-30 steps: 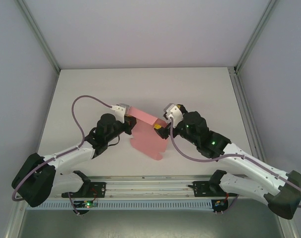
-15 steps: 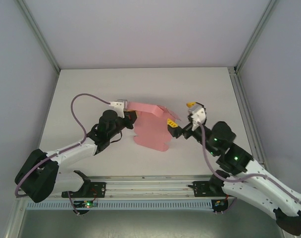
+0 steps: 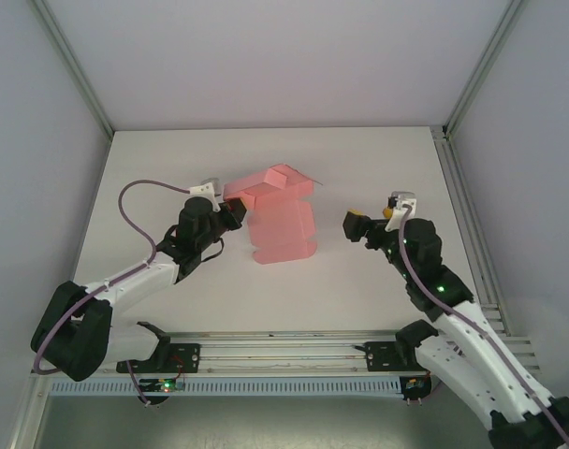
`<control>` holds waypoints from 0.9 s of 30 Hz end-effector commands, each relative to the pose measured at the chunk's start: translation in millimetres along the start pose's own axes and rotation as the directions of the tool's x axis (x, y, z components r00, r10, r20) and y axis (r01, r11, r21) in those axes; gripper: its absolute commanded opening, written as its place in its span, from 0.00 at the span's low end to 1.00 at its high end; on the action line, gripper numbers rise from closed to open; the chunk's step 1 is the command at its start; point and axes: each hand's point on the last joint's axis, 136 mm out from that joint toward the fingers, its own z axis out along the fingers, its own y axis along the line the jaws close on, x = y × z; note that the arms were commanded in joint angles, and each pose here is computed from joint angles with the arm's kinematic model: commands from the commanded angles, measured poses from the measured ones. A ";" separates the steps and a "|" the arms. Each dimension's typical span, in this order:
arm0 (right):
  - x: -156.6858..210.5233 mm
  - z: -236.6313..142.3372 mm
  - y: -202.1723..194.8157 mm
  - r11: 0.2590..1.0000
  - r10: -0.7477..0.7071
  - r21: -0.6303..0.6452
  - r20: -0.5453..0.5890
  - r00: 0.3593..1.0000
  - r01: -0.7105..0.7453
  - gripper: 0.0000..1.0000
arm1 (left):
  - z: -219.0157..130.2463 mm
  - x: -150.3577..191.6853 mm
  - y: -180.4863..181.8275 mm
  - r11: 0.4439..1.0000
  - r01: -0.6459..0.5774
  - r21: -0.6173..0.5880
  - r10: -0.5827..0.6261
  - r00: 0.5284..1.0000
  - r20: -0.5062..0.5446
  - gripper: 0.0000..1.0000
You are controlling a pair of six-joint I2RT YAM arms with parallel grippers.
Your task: Assemble paper box
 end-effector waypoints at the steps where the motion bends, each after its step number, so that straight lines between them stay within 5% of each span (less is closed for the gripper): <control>1: -8.1 12.7 26.5 0.960 0.160 -0.234 0.008 0.987 -0.154 0.98 | -8.9 -11.2 -16.2 0.999 0.021 0.048 -0.022 1.000 0.015 0.00; 9: -18.5 28.9 64.8 0.913 0.070 -0.399 -0.054 0.996 -0.085 0.98 | -12.9 -8.2 -23.6 0.996 0.001 0.086 0.000 1.000 -0.003 0.00; 27: -21.1 59.6 96.2 0.911 -0.100 -0.406 -0.054 0.994 0.070 0.98 | -5.5 9.2 -46.6 0.977 -0.038 0.210 0.064 0.991 -0.117 0.00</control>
